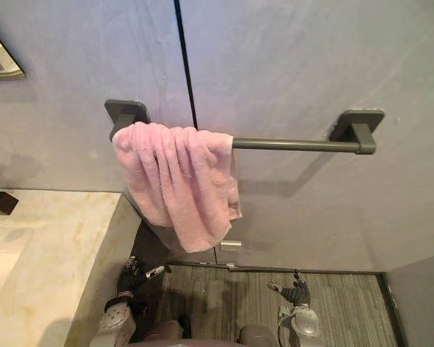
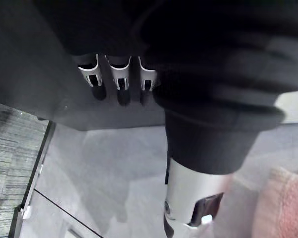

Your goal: Organize washtable

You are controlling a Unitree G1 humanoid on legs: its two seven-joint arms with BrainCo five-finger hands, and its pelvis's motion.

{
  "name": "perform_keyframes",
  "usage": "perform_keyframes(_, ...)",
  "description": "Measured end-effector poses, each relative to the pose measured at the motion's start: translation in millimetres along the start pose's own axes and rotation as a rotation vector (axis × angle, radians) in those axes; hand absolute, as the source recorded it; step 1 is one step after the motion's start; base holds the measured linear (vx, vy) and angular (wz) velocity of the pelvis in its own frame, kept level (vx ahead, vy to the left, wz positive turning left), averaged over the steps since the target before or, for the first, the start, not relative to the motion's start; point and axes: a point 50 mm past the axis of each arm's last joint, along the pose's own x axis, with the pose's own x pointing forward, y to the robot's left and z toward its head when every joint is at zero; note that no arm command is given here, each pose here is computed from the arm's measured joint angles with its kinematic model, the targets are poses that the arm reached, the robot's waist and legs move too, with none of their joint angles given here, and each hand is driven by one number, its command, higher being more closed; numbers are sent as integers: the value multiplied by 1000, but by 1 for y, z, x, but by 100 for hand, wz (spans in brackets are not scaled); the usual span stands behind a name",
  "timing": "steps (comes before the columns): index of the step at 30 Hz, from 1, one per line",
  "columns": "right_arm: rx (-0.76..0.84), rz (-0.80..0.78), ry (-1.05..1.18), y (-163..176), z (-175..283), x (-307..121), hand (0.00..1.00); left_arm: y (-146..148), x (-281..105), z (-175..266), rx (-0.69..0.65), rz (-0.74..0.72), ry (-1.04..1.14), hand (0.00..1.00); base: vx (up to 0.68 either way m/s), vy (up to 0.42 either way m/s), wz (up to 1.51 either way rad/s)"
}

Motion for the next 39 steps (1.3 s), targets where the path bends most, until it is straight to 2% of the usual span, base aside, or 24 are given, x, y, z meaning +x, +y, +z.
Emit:
perform_keyframes(3,-1,3,11,1,-2,1,0,-4,1,10,3,-15,-45,0,8,11,0)
perform_keyframes(6,-6,4,7,1,-2,0,0,-7,-3,51,16,-40,-229,0,-49,3,3)
perform_keyframes(10,-19,8,5,0,-3,0,0,-9,-7,79,44,-40,-368,0,-86,-2,-1)
perform_keyframes(18,-50,26,2,0,-3,-1,0,-12,-16,109,224,-20,-541,0,-78,2,2)
perform_keyframes(25,-92,62,-2,4,-4,-2,0,-30,-11,129,358,-100,-633,0,0,0,0)
perform_keyframes(26,-93,63,-4,5,-3,-1,0,-31,-11,131,368,-109,-641,100,4,-3,-7)
perform_keyframes(35,-131,90,-25,7,2,0,0,-43,5,140,451,-150,-649,100,15,-7,-9)
perform_keyframes(39,-115,106,-157,10,32,0,0,-42,6,143,478,-144,-661,100,4,-3,-1)
